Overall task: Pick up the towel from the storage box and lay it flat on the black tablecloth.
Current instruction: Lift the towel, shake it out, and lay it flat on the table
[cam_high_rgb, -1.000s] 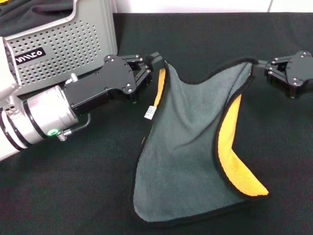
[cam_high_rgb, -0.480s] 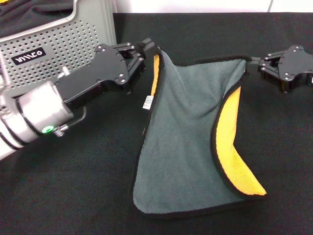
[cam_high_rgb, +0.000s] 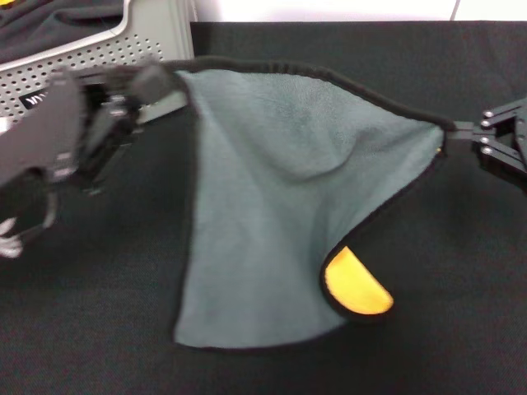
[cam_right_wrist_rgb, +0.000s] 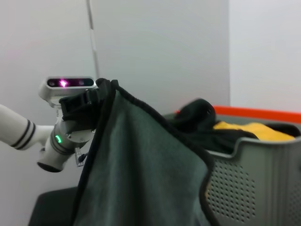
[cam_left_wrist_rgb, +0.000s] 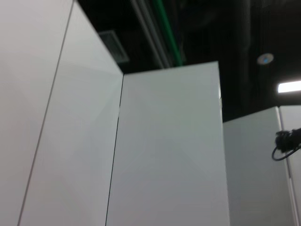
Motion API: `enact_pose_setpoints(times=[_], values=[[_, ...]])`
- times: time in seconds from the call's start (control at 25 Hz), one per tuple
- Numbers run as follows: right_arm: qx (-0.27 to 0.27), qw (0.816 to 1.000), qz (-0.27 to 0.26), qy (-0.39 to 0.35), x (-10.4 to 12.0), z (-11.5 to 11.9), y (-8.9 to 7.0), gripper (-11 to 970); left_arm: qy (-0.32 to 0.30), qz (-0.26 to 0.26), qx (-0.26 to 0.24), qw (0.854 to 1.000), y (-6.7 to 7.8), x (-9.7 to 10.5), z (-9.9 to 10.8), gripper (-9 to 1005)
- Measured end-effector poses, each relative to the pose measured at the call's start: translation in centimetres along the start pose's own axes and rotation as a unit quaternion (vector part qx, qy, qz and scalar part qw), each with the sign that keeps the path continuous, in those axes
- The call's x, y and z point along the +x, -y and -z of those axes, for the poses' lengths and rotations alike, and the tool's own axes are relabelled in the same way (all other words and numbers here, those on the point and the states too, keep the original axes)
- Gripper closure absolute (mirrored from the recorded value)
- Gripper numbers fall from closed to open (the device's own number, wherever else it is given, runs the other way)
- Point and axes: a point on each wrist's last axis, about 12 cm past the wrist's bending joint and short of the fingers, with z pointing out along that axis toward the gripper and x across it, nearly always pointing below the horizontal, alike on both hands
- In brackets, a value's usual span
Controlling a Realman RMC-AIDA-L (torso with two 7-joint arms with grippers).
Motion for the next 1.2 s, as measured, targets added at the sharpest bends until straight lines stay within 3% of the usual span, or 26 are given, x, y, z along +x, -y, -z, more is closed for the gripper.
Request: enact_pose_setpoints(times=[0.24, 0.6, 0.84, 1.2], values=[[-0.022, 0.999, 0.015, 0.029, -1.3, 1.0, -1.1, 952, 0.009, 0.0, 0.007, 1.0, 1.2, -2.1, 0.9, 969], [-0.033, 0.999, 0.031, 0.023, -3.7, 1.7, -1.5, 952, 0.02, 0.012, 0.047, 0.999, 1.7, -3.9, 0.1, 968], [-0.052, 0.998, 0.022, -0.007, -5.2, 2.4, -1.1, 952, 0.03, 0.008, 0.051, 0.998, 1.9, -4.8, 0.1, 968], [-0.086, 0.995, 0.006, -0.059, -7.2, 1.5, -0.4, 952, 0.016, 0.049, 0.073, 0.996, 1.4, -5.7, -0.3, 968]])
